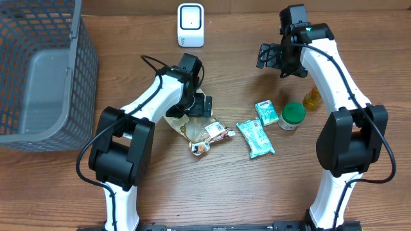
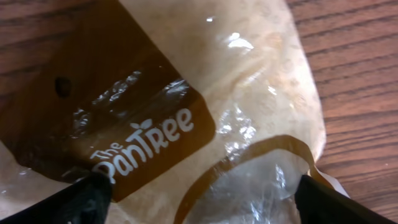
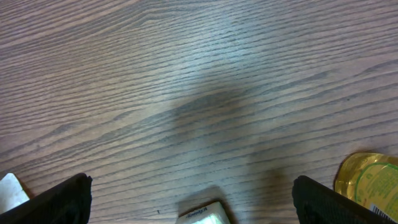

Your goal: Scan the item barcode

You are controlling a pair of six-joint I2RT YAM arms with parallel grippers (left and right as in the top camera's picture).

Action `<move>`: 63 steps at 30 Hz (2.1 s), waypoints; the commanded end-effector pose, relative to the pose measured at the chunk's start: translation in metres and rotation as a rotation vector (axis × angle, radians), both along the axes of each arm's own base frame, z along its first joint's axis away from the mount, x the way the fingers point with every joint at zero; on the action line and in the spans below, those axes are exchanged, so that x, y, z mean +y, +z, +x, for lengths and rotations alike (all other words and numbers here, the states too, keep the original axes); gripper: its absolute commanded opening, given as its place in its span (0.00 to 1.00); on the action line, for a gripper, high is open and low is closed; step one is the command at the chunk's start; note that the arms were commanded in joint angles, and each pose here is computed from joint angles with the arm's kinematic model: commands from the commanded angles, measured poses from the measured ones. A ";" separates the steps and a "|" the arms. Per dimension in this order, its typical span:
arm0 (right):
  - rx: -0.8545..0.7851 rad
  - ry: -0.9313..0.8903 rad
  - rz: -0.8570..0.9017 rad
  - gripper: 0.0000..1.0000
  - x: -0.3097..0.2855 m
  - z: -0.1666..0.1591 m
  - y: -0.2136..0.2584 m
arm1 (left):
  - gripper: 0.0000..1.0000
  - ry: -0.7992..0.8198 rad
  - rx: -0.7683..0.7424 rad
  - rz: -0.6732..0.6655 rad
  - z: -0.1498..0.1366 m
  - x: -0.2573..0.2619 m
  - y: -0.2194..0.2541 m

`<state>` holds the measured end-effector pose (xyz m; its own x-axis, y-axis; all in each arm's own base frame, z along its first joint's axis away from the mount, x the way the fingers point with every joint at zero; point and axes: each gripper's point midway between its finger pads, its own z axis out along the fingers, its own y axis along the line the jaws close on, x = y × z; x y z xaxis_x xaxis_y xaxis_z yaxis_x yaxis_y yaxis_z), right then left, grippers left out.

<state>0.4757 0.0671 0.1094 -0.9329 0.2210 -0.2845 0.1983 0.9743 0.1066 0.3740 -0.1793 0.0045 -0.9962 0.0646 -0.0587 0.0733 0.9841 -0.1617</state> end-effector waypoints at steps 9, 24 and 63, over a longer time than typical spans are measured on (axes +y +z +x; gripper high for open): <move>-0.048 0.005 -0.008 1.00 0.000 0.004 0.018 | 0.37 -0.043 0.143 -0.033 -0.023 -0.004 -0.033; -0.048 0.005 -0.008 1.00 0.000 0.004 0.018 | 0.04 -0.093 0.113 -0.073 0.003 -0.019 0.036; -0.048 0.005 -0.008 1.00 0.000 0.004 0.018 | 0.38 0.232 -0.441 0.212 0.038 0.082 0.219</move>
